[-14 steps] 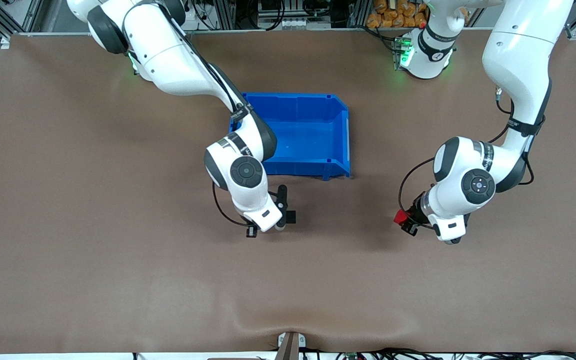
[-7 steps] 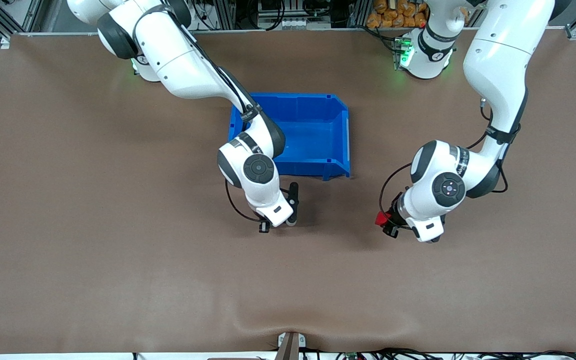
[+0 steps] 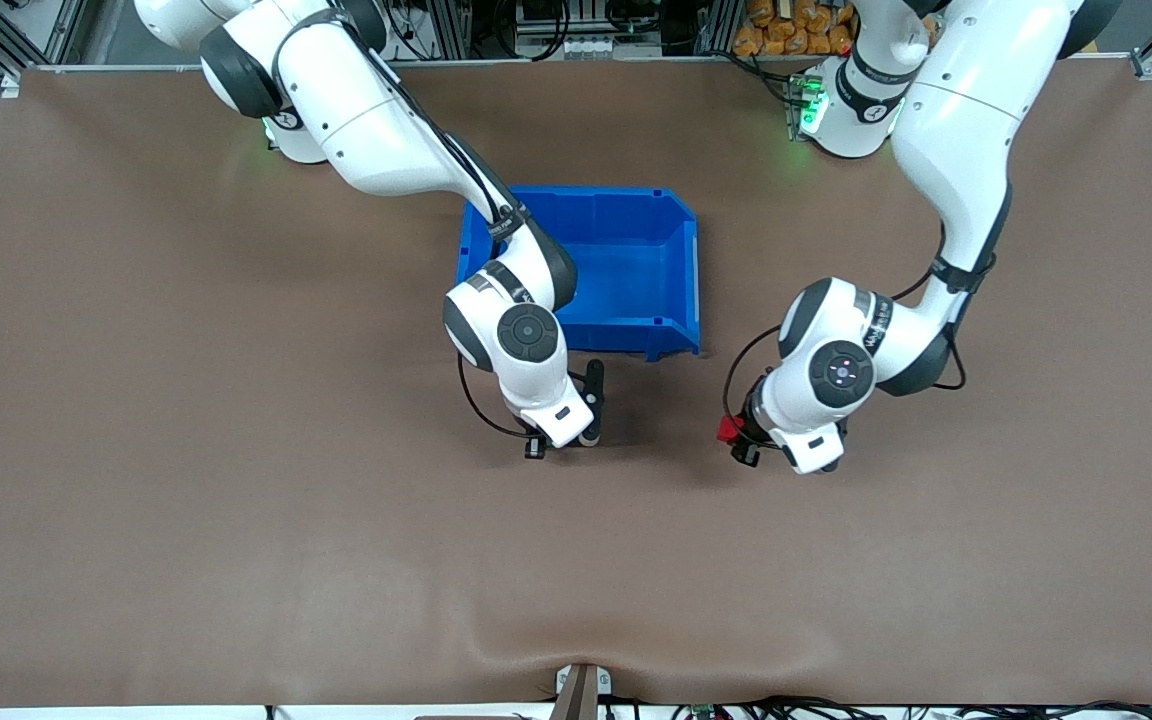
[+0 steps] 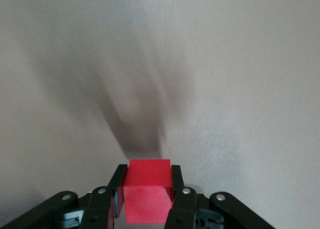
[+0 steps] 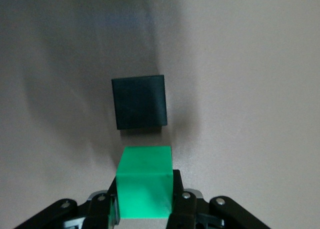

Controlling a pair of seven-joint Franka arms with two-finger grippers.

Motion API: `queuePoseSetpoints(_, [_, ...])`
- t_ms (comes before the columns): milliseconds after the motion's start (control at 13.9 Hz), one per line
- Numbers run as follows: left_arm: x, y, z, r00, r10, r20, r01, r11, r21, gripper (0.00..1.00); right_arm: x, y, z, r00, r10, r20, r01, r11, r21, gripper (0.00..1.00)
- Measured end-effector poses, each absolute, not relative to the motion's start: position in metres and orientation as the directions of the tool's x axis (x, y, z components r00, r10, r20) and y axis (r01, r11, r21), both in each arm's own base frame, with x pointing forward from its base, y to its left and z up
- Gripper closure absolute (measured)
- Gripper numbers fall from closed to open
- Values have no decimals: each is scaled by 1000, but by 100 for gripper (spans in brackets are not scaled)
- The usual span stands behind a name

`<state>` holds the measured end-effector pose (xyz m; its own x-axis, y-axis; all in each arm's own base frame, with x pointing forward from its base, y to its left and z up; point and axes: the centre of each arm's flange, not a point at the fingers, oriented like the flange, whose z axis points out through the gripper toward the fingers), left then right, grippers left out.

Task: Attach green and red cubes to black cube
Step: 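Lower the green cube against the black cube and open the right gripper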

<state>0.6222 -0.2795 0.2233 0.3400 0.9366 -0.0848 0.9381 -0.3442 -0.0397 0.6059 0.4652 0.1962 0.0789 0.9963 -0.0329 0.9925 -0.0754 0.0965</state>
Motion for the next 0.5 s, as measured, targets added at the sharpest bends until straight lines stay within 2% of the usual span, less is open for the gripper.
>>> queuePoseSetpoints(504, [618,-308,228,366,927,-88,929,-369,-22,61,601,472,183,71,997,-24,992,-68,105,60])
